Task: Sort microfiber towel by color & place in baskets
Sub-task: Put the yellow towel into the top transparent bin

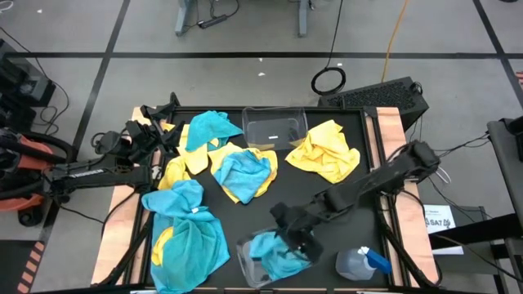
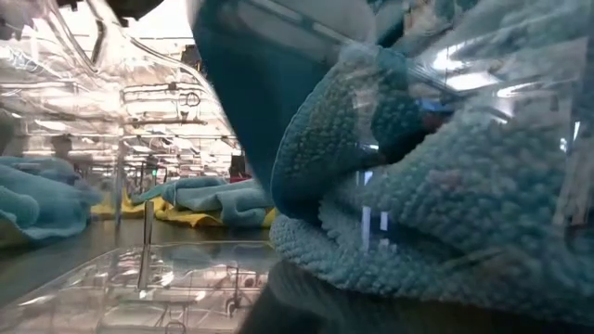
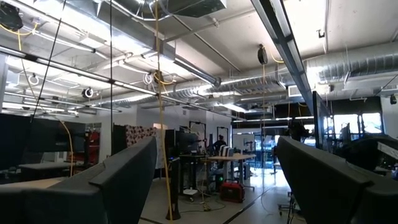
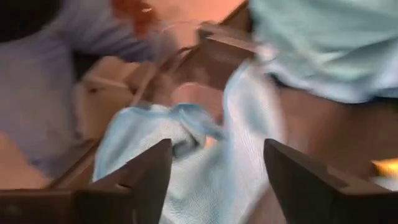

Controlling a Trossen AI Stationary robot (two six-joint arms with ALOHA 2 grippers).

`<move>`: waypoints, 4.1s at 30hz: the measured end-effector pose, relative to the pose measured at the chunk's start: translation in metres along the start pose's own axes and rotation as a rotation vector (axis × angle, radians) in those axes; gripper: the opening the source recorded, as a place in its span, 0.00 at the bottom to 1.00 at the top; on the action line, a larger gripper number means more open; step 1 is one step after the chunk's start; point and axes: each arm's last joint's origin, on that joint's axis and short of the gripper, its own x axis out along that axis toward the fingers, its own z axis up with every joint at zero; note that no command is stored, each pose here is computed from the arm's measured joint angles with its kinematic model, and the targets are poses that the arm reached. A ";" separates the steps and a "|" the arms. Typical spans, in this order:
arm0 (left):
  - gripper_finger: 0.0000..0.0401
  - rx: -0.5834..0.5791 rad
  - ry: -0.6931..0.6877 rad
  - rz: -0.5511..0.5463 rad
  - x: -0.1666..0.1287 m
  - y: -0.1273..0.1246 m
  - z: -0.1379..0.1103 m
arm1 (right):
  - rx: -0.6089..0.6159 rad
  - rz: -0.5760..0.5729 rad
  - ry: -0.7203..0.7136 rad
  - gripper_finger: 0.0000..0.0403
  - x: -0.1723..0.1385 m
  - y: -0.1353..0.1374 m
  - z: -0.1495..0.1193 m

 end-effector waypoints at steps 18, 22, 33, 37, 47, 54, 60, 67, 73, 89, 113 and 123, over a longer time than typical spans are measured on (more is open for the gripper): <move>0.84 0.000 -0.001 0.001 0.000 0.000 0.000 | 0.323 -0.627 0.502 0.67 -0.110 -0.018 -0.060; 0.84 0.000 -0.001 0.001 0.000 0.000 0.000 | 0.399 -0.655 0.570 0.67 -0.110 -0.030 -0.093; 0.84 0.000 -0.001 0.000 0.000 0.000 0.000 | 0.636 -0.825 0.596 0.67 -0.114 -0.055 -0.204; 0.84 0.000 0.000 0.001 0.000 0.000 0.000 | 0.715 -0.925 0.543 0.67 -0.127 -0.073 -0.207; 0.84 0.000 0.000 0.000 0.000 0.000 0.000 | 0.853 -1.002 0.548 0.67 -0.134 -0.103 -0.236; 0.84 0.000 0.000 0.001 0.000 0.000 0.000 | 0.955 -0.946 0.610 0.67 -0.124 -0.123 -0.262; 0.84 0.000 0.000 0.000 0.000 0.000 0.000 | 1.010 -0.904 0.591 0.63 -0.114 -0.140 -0.280; 0.84 0.000 -0.001 0.000 0.000 0.000 0.000 | 1.052 -0.884 0.593 0.17 -0.116 -0.140 -0.283; 0.84 0.000 0.000 0.000 0.000 0.000 0.000 | 1.038 -0.915 0.487 0.03 -0.140 -0.132 -0.252; 0.84 0.000 0.000 0.000 0.000 0.000 0.000 | 0.773 -1.076 -0.146 0.00 -0.245 -0.101 -0.117; 0.84 0.000 0.000 0.000 0.000 0.000 0.000 | 0.722 -1.067 -0.156 0.00 -0.177 -0.197 -0.109; 0.84 0.000 0.000 0.001 0.000 0.000 0.000 | 0.781 -1.054 -0.038 0.00 -0.144 -0.227 -0.137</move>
